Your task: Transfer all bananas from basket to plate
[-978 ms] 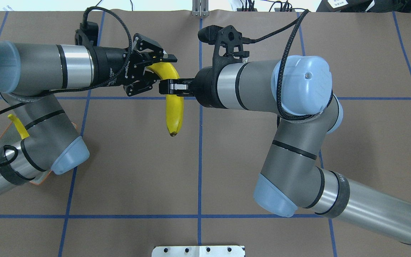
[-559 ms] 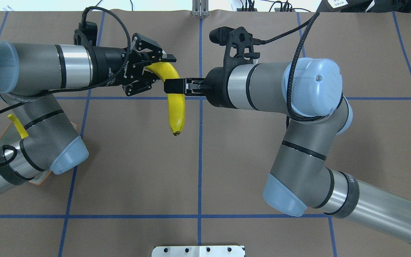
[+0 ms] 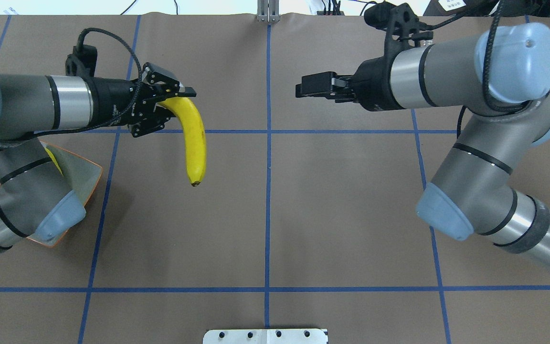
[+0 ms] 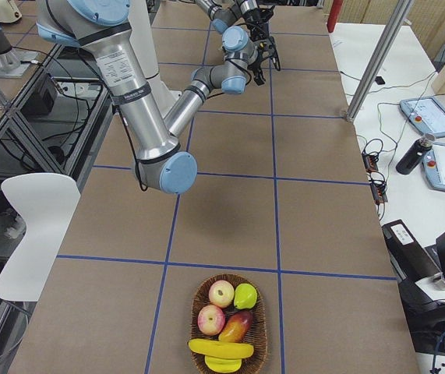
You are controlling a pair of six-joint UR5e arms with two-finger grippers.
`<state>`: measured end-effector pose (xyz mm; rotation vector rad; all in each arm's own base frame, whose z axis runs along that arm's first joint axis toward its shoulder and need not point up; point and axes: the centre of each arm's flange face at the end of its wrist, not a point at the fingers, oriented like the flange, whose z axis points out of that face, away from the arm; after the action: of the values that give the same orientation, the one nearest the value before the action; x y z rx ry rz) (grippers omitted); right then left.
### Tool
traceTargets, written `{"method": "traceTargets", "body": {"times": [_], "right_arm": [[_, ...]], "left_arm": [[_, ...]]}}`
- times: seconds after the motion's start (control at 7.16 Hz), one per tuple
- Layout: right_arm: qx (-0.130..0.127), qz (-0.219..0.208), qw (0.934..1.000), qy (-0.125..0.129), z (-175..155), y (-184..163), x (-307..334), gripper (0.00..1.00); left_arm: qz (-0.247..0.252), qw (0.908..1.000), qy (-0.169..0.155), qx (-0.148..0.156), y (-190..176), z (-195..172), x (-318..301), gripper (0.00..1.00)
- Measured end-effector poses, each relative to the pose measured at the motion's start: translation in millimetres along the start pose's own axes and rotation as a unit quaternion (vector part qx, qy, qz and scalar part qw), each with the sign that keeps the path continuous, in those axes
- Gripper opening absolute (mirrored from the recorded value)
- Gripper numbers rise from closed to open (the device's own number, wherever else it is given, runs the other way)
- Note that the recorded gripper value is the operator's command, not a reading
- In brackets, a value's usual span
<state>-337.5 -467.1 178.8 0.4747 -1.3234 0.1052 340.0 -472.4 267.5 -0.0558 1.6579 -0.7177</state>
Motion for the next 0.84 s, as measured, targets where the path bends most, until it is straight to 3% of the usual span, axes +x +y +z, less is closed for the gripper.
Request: {"method": "traceTargets", "body": {"times": [0.28,0.42,0.7,0.84], "right_arm": [[-0.004,0.014,0.9963,0.085,-19.9,-24.9,74.1,1.0],[-0.011,0.0,0.9923,0.123,-29.3,-28.3,111.8,1.0],[-0.036,-0.05,0.9825,0.176,-53.3,-22.5,186.5,1.0],[-0.05,-0.074,0.978,0.189,-68.1,-19.6,216.7,1.0]], "left_arm": [[0.002,0.9971,-0.049,0.058,-55.0,-33.0,-50.1,0.0],[0.023,0.9926,-0.085,0.083,-77.2,-48.9,-80.3,0.0],[0.084,0.9786,-0.155,0.106,-105.1,-83.5,-145.6,0.0],[0.111,0.9707,-0.183,0.109,-113.3,-99.7,-172.4,0.0]]}}
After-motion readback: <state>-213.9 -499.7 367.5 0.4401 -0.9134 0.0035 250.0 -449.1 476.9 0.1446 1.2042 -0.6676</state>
